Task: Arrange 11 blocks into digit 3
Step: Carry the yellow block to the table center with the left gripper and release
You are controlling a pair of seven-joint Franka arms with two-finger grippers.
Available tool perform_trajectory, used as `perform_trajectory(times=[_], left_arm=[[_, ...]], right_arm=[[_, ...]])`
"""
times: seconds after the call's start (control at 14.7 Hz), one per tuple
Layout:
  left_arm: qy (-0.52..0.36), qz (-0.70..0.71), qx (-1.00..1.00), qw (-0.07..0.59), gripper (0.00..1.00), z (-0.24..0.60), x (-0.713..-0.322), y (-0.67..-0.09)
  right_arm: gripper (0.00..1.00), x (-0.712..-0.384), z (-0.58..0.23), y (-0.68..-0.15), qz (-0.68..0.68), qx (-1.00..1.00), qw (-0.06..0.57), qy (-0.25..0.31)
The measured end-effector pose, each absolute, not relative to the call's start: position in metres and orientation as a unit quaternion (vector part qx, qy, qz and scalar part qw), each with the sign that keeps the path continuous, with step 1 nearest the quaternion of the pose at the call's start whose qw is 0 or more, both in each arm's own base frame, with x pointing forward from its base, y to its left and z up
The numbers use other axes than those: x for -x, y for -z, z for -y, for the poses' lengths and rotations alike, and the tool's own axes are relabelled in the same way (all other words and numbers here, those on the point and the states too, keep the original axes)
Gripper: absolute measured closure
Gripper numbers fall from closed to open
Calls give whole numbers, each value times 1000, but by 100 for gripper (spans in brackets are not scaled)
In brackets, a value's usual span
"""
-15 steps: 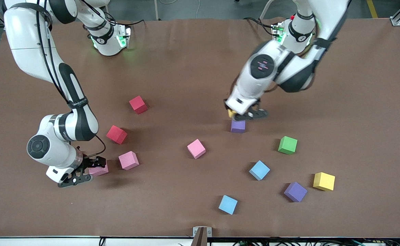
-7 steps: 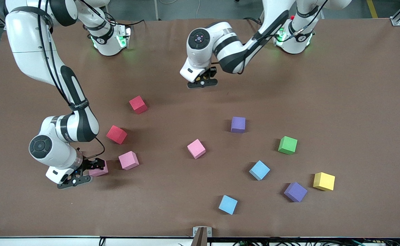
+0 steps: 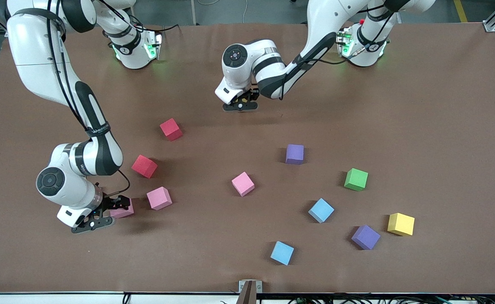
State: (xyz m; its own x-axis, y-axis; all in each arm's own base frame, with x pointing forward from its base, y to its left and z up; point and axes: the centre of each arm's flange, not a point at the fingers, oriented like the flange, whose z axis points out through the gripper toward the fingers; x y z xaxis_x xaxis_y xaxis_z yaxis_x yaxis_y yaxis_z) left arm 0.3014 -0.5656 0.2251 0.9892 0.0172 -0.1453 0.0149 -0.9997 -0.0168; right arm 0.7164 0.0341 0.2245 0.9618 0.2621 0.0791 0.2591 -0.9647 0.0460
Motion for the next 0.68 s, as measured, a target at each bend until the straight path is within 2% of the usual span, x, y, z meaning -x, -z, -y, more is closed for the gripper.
perform_trajectory(times=[0.14, 0.68], left_arm=[[-67, 6, 998, 17, 78, 568, -294, -207], [-64, -5, 998, 16, 76, 584, -273, -206]], right_arm=[[0, -720, -32, -230, -130, -990, 18, -48], [0, -721, -39, -234, -133, -990, 15, -41]])
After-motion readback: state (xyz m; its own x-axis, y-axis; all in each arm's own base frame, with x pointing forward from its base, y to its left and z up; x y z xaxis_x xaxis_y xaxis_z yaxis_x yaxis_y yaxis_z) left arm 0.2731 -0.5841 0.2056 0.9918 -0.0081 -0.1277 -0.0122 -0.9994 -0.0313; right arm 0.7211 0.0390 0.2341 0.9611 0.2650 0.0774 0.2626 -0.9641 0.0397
